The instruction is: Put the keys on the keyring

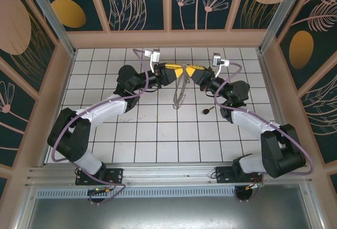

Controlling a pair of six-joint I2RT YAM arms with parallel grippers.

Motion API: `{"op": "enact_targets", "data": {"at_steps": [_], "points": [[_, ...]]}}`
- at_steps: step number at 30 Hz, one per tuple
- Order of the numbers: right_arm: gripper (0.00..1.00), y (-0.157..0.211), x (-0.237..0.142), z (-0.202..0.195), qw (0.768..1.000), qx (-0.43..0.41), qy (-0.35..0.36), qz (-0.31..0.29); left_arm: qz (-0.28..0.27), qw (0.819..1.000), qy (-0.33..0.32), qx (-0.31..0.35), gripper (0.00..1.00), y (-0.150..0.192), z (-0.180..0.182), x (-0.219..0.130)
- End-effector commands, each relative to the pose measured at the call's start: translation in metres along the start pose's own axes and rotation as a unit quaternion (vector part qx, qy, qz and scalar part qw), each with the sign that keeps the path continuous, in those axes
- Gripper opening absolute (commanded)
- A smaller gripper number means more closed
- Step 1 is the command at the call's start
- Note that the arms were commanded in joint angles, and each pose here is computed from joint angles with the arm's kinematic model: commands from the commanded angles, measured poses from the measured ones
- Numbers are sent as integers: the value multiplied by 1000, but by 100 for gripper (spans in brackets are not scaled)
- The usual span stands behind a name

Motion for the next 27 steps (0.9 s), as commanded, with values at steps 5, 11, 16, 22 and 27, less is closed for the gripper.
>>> {"op": "enact_targets", "data": {"at_steps": [5,11,16,22,27], "points": [[0,-11,8,18,999,-28,-39,-16,-18,999,33,24,31,-15,-12,5],[0,-10,9,17,999,-26,-38,-14,-17,999,38,25,25,-15,-14,7],[0,-11,10,16,999,-25,-37,-14,-11,999,43,23,23,-11,-14,9],[0,-11,10,14,999,-23,-31,-17,-9,999,43,19,16,-9,-14,9],[0,-11,11,12,999,-21,-27,-18,-5,999,39,18,0,-6,-13,8]]}}
Point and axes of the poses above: each hand's point on the last joint's axis, 136 mm out from that joint toward the fingers, its own x axis out along the fingers, its own z axis along the line the jaws close on, y = z × x, the point moved 6 cm from there along -x, back along the fingers, and after that the axes turned 8 degrees about x, right-handed, at the moved point
